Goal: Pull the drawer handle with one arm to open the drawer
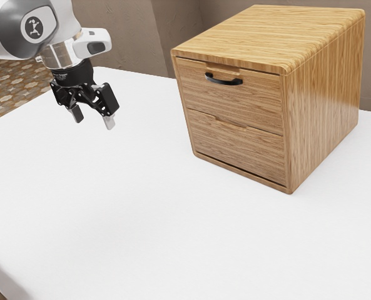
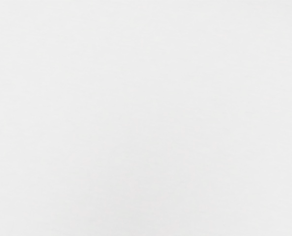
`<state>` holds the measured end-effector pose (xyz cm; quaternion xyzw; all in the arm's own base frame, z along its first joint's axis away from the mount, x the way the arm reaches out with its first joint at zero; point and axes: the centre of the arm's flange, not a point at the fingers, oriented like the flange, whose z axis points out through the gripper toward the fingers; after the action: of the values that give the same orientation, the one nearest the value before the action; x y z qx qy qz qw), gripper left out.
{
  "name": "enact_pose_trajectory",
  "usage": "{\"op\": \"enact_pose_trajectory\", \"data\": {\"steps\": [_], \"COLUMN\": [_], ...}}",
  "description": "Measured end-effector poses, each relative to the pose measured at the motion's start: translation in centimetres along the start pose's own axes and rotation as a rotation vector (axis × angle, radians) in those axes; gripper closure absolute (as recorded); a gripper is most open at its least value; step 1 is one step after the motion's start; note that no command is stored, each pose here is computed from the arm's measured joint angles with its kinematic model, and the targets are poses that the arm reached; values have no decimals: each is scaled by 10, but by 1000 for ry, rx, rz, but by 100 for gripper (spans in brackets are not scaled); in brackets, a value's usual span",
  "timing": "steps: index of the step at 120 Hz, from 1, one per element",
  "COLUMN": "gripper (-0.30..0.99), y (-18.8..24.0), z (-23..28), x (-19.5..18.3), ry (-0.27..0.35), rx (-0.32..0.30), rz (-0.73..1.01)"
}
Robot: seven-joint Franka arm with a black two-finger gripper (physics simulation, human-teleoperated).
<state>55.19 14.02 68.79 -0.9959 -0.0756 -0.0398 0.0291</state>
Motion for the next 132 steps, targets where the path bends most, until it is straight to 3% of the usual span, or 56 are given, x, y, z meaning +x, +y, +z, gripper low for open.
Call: {"op": "enact_pose_trajectory", "data": {"steps": [9, 22, 31, 42, 54, 66, 72, 83, 98, 118, 122, 132], "gripper": [0, 0, 0, 0, 0, 0, 0, 0, 0, 0, 0, 0], "y": [0, -1, 9, 8, -8, -19, -29, -51, -51, 26, 24, -17], "z": [-4, -114, -143, -138, -113, -69, -60, -44, -9, -2, -9, -37], "x": [-2, -62, -84, -83, -74, -43, -40, -33, -1, -15, -21, -41], "ry": [7, 199, 244, 215, 135, 63, 42, -8, 80, 237, 269, 324], "rx": [0, 52, 87, 116, 127, 36, 26, 71, 12, -23, -11, 90], "rz": [0, 11, 36, 54, 64, 152, 195, 270, 498, 855, 891, 925]}}
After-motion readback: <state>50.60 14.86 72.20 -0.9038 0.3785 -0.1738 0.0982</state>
